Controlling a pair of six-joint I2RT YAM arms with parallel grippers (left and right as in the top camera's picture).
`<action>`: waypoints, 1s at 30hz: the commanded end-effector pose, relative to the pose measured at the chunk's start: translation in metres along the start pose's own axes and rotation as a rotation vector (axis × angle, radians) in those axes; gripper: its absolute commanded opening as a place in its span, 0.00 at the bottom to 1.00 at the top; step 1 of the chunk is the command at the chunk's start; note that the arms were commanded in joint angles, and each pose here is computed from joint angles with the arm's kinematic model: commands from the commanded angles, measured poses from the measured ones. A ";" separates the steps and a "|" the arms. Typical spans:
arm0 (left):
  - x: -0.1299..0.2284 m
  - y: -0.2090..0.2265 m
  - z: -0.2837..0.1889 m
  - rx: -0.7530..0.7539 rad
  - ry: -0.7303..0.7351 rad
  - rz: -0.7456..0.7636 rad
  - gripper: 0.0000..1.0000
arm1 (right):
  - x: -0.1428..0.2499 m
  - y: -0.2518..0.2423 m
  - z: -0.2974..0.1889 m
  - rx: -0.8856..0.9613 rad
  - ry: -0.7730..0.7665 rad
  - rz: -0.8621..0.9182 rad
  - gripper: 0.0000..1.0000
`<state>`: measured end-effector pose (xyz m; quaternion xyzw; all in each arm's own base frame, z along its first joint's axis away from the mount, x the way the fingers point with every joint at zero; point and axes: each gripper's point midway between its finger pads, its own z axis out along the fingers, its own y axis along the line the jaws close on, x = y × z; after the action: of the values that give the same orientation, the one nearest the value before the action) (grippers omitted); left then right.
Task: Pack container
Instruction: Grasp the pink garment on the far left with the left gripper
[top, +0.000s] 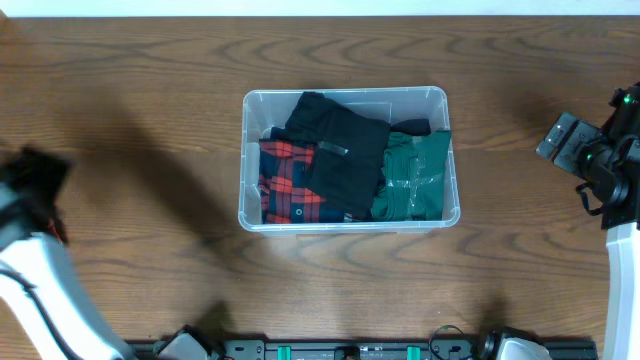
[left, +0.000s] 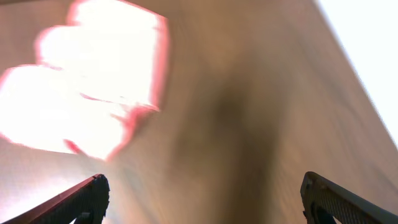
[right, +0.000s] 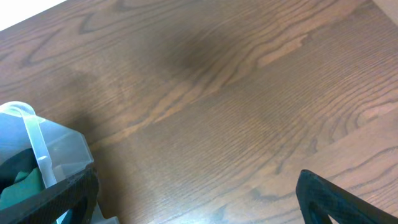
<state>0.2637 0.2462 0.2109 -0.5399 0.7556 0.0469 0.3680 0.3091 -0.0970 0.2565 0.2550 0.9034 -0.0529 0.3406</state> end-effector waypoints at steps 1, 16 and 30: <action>-0.027 0.076 0.034 -0.144 -0.016 -0.181 0.98 | 0.001 0.000 0.000 -0.001 0.004 -0.013 0.99; -0.009 0.167 0.160 -0.129 0.110 -0.202 0.98 | 0.003 -0.001 0.000 0.001 0.014 -0.029 0.99; 0.025 0.166 0.194 -0.077 0.210 -0.227 0.40 | 0.003 0.003 0.000 -0.021 0.016 -0.029 0.99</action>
<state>0.2099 0.3943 0.0097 -0.6462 0.7129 0.0033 0.2724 0.3088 -0.0935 0.2551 0.2452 0.9079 -0.0466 0.3369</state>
